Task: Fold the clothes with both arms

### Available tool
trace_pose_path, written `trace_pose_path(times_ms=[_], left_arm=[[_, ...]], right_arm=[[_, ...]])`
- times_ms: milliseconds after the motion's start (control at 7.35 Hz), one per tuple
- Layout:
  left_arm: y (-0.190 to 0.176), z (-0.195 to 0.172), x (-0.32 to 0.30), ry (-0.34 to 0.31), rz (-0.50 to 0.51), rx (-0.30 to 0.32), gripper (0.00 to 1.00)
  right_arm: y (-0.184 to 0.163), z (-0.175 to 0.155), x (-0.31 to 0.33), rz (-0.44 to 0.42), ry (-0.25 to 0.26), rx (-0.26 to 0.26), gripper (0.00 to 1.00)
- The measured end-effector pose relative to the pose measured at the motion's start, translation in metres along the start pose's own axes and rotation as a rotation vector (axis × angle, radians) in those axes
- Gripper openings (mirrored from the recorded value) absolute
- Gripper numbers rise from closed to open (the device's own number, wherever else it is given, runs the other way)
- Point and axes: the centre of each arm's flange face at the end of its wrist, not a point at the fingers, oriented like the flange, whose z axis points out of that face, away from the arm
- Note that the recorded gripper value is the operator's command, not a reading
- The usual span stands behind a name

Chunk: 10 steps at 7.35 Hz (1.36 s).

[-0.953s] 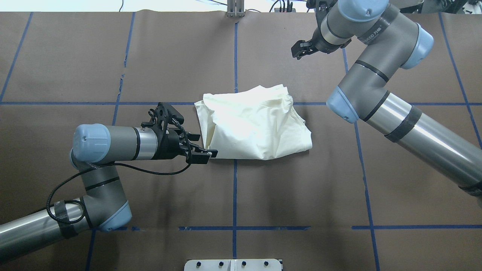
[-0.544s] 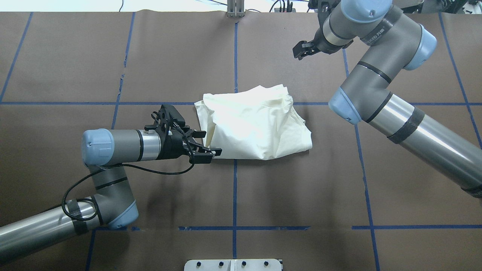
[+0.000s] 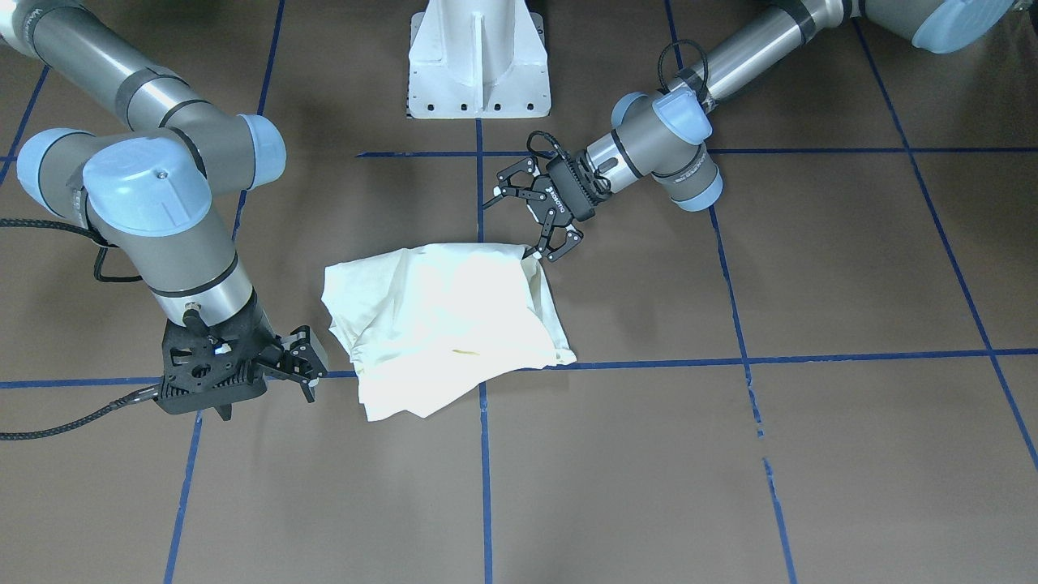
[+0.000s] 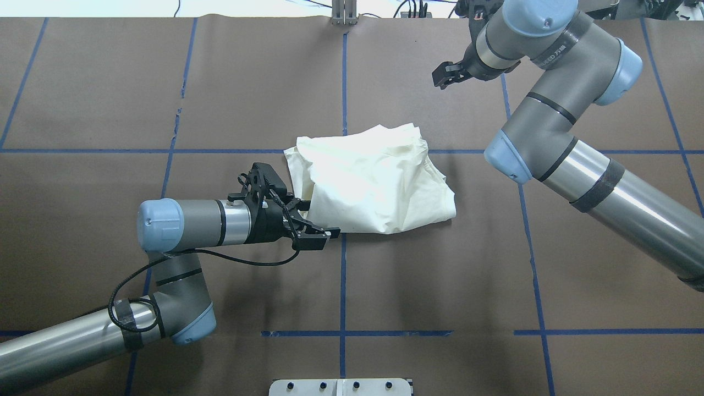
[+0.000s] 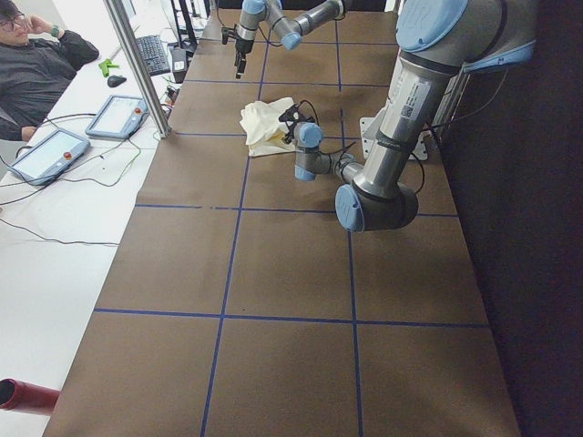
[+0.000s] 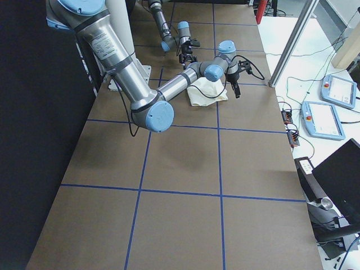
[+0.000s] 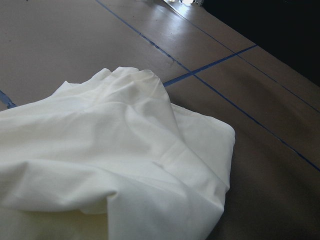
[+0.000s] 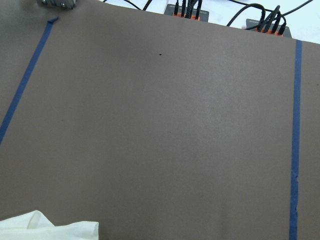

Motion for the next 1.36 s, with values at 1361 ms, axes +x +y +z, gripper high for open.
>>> trace_pose_path(times_ms=[1361], left_arm=[[0.052, -0.007, 0.020, 0.090, -0.017, -0.049, 1.00]], right_arm=[[0.001, 0.002, 0.004, 0.003, 0.005, -0.003, 1.00]])
